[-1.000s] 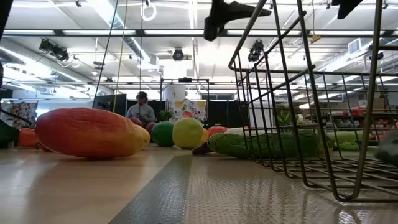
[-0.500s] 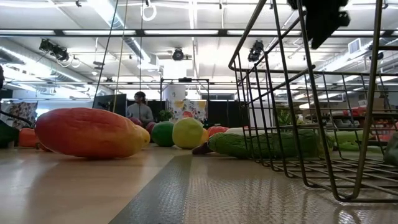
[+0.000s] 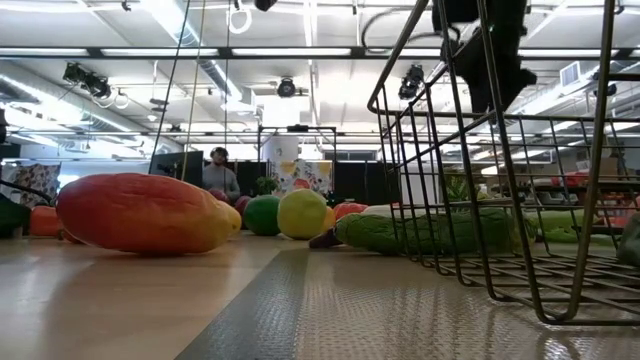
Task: Build produce basket
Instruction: Put the top cucumber into the wire basket
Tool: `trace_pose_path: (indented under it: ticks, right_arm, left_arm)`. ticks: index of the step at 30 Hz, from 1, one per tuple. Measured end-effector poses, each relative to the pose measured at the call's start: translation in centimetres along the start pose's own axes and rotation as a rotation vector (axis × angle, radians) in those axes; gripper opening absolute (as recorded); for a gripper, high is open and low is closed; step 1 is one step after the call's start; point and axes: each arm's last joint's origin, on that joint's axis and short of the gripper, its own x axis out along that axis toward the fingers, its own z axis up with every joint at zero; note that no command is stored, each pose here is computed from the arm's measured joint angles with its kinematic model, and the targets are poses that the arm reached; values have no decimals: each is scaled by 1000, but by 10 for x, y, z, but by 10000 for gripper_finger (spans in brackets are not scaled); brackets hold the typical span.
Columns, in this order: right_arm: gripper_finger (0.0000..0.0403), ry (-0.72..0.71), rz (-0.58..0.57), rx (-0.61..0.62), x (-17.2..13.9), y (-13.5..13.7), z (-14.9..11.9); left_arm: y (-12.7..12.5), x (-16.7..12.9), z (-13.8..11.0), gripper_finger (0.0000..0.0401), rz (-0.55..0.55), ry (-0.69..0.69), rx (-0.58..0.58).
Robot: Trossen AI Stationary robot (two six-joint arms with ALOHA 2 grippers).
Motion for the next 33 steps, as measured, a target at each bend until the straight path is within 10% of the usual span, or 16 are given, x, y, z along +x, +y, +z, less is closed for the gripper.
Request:
trace_pose_path:
  ticks: [18, 33]
  right_arm:
    - [226, 247, -29, -75, 65, -79, 51]
    - [356, 340, -8, -139, 95, -109, 61]
  left_arm:
    - [15, -8, 14, 211, 43, -60, -13]
    - [37, -13, 28, 207, 111, -116, -86]
